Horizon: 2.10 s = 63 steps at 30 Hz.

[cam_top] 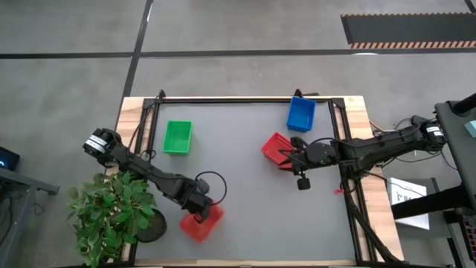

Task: Stack baskets by color
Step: Stack the bottom red basket on the stacked red baskets

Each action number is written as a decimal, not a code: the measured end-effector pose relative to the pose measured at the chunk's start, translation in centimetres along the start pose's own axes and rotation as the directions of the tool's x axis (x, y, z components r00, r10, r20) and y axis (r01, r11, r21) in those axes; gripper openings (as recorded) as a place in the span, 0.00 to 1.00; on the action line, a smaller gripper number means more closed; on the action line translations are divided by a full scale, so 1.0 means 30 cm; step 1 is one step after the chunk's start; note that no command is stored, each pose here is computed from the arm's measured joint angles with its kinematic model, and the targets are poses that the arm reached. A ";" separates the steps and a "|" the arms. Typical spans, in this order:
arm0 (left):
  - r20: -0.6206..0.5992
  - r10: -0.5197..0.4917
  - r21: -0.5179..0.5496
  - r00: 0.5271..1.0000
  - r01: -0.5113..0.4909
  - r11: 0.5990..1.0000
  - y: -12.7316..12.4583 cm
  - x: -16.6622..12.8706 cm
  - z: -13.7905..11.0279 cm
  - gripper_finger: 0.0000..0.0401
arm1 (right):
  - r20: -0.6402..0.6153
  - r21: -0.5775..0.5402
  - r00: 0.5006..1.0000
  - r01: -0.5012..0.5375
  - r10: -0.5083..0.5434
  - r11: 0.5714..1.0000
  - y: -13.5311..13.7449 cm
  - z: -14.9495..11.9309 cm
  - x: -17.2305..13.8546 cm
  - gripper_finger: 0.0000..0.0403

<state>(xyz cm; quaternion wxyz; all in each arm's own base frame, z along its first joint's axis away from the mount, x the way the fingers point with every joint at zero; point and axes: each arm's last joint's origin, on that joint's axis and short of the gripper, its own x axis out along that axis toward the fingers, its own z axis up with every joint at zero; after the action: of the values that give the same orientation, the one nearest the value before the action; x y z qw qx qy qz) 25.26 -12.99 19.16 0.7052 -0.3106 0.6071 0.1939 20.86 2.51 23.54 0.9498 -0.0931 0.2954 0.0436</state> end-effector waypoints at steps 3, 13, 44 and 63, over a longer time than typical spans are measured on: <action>0.083 0.013 0.077 0.996 -0.020 0.997 -0.007 -0.013 0.017 0.02 | 0.014 0.001 1.000 0.002 -0.002 1.000 0.001 -0.003 0.004 0.14; 0.359 -0.217 0.493 0.908 0.013 0.870 -0.081 -0.077 0.126 0.00 | 0.083 -0.033 0.997 -0.001 0.004 0.999 0.001 0.016 0.005 0.14; 0.565 -0.212 0.578 0.798 -0.199 0.791 0.080 0.037 0.521 0.01 | 0.165 0.057 0.984 -0.077 0.067 0.995 0.005 0.040 0.002 0.47; 0.619 -0.298 0.675 0.727 -0.298 0.675 0.078 -0.096 0.477 0.31 | 0.023 -0.105 0.994 -0.100 0.103 0.989 0.034 0.080 0.160 0.47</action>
<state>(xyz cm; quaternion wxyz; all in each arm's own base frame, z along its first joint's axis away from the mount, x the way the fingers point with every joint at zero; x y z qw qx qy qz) 33.72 -1.34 22.51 0.9400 0.0957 0.3258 0.0324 26.00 4.14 22.59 0.9443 -0.1263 0.2837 0.1086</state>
